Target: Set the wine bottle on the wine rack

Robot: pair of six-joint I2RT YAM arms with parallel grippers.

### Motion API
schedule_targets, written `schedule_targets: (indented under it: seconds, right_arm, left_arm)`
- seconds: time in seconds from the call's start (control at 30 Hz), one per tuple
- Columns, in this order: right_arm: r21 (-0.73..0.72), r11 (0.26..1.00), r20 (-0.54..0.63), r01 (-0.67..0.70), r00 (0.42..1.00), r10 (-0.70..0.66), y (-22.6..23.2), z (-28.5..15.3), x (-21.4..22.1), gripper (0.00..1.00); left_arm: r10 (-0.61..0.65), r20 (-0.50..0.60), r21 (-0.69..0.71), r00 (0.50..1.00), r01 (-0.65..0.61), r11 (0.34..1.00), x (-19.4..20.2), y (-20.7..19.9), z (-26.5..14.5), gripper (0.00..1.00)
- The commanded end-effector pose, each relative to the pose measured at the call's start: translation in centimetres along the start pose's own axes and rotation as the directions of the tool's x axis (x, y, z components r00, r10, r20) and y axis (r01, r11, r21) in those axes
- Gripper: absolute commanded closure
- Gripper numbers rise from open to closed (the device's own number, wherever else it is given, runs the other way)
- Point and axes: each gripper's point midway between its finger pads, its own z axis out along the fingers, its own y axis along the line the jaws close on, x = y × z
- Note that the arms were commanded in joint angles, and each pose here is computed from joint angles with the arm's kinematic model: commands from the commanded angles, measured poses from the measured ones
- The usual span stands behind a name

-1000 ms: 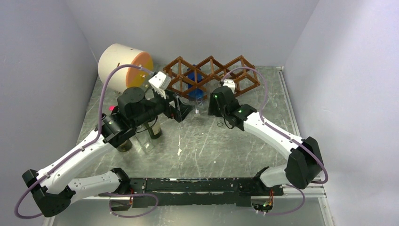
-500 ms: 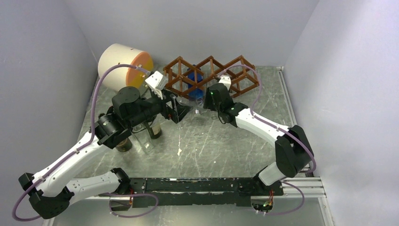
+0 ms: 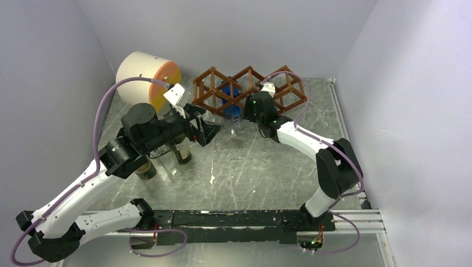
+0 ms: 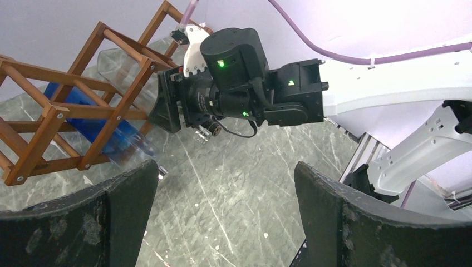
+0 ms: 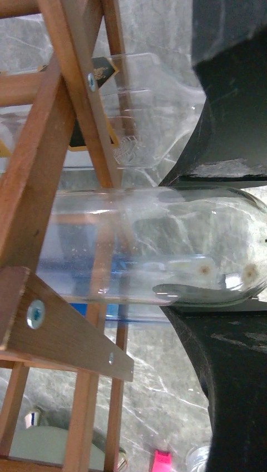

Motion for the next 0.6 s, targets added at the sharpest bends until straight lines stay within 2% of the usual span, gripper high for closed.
schedule_targets:
  seconds: [0.0,0.43,0.57]
  right_arm:
    - [-0.051,0.998,0.1,-0.033,0.994,0.038,1.4,0.9,-4.2,0.97]
    - [-0.058,0.997,0.04,-0.043,0.998,0.045,1.1,3.9,-3.0,0.69]
    - [-0.014,0.998,0.045,-0.061,0.997,0.061,-0.6,4.6,-2.9,0.53]
  left_arm:
    - [0.015,0.012,0.005,1.0,-0.015,1.0,-0.9,-0.4,-0.6,0.05]
    - [-0.004,0.009,-0.014,1.0,0.004,1.0,-0.8,-0.1,-1.3,0.05]
    - [-0.006,0.01,-0.009,1.0,0.006,1.0,-0.8,-0.2,-1.3,0.05]
